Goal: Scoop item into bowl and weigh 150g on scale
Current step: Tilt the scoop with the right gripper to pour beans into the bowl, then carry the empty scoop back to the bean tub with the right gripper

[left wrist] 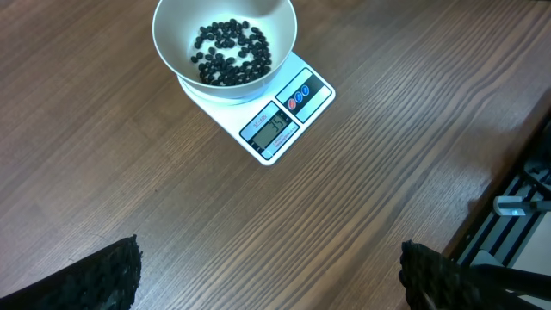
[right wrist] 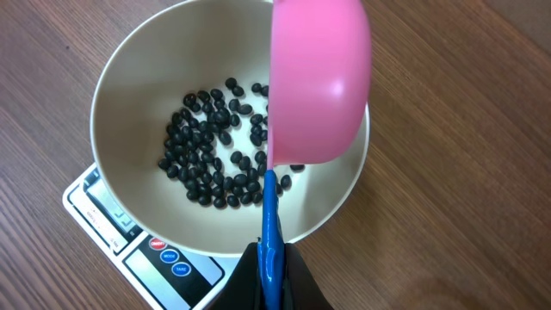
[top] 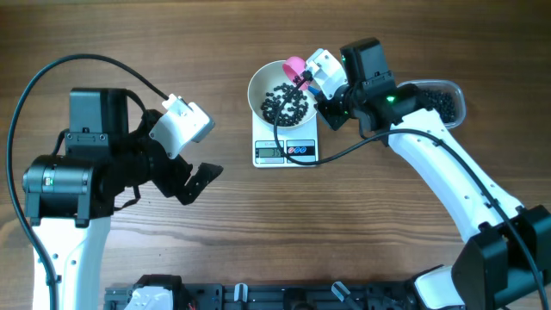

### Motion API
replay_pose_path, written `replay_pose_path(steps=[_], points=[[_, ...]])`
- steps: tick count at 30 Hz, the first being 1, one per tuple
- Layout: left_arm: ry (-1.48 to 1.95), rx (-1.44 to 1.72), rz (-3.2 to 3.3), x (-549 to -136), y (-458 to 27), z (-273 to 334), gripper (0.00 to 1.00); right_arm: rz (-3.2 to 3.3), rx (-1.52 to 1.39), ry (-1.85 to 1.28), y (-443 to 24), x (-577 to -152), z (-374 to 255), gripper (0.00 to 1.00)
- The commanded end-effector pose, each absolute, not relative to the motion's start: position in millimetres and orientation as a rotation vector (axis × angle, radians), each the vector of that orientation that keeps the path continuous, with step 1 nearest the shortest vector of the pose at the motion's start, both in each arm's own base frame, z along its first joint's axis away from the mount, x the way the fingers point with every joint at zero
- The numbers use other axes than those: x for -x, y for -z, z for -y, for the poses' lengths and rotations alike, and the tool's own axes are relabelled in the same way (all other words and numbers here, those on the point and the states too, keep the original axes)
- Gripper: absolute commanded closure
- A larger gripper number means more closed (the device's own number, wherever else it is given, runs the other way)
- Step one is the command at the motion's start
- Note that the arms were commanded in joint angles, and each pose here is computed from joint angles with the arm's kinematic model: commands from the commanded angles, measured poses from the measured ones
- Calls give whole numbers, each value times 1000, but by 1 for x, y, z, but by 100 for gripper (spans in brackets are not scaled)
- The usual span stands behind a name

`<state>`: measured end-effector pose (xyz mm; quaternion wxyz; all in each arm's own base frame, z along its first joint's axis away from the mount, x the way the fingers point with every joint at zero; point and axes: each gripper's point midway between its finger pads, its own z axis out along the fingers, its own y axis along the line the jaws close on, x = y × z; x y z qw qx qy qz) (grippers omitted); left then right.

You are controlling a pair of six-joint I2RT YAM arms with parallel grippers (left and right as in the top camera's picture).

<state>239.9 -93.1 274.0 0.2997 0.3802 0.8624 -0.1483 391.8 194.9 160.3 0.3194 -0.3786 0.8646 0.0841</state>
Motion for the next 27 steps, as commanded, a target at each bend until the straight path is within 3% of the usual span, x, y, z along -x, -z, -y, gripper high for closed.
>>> replay_pose_path(steps=[1, 27], points=[[388, -1015, -2268, -242, -280, 93, 0, -2220, 992, -203, -178, -391, -198, 96], [388, -1015, -2268, -242, -280, 93, 0, -2223, 1030, -85, -176, -385, -201, 96]])
